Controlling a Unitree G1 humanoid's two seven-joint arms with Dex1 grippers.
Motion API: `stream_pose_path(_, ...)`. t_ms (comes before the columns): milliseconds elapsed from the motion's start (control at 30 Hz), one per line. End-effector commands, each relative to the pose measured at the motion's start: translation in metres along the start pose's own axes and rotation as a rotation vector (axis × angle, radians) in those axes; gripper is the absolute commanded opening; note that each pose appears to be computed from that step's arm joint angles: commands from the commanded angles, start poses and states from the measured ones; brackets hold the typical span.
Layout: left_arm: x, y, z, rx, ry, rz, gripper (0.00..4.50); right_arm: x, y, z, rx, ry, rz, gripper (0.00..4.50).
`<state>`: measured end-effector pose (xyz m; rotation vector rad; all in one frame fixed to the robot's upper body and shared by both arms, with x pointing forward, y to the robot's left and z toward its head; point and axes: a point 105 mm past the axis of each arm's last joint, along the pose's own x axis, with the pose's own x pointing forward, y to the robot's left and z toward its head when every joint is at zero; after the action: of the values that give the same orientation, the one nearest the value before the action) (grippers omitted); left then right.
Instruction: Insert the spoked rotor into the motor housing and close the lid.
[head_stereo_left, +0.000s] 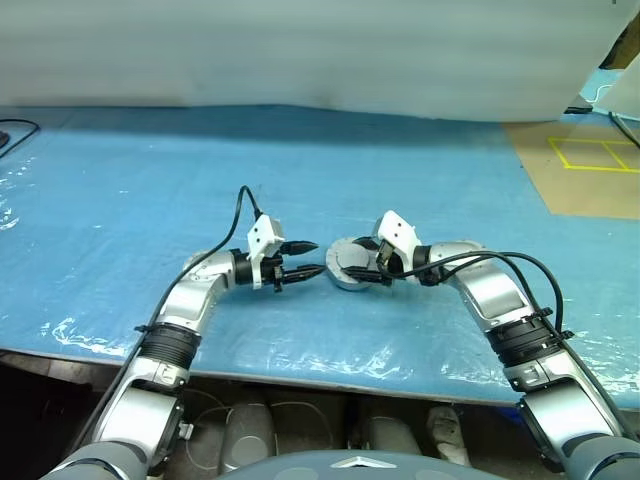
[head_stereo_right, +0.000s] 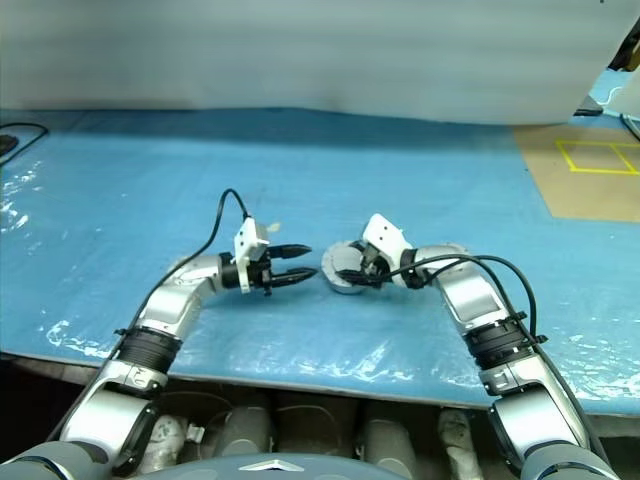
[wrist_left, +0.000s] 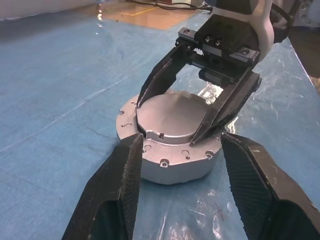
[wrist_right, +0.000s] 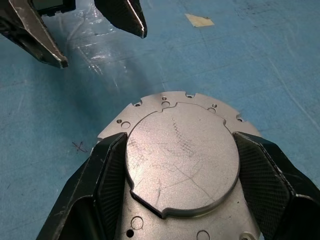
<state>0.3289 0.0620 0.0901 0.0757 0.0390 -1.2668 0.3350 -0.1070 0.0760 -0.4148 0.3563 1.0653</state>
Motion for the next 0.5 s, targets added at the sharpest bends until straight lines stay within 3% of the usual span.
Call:
stream_pose_path(33,0.011,0.005,0.004,0.030,-0.019,0.021,2.41,-0.003,0.003,-0.055,0.129,0.188,-0.032,2.98)
stream_pose_path(100,0.013,0.002,0.003,0.010,-0.028,-0.010,2.00,-0.002,0.004,-0.054,0.129,0.184,-0.029,2.98)
stream_pose_path(300,0.015,0.003,0.000,0.023,-0.019,-0.016,0.03,-0.002,0.008,-0.055,0.126,0.184,-0.024,2.98)
stream_pose_path(500,0.021,0.010,-0.009,0.056,0.019,0.035,0.03,-0.004,0.009,-0.057,0.131,0.188,-0.028,2.98)
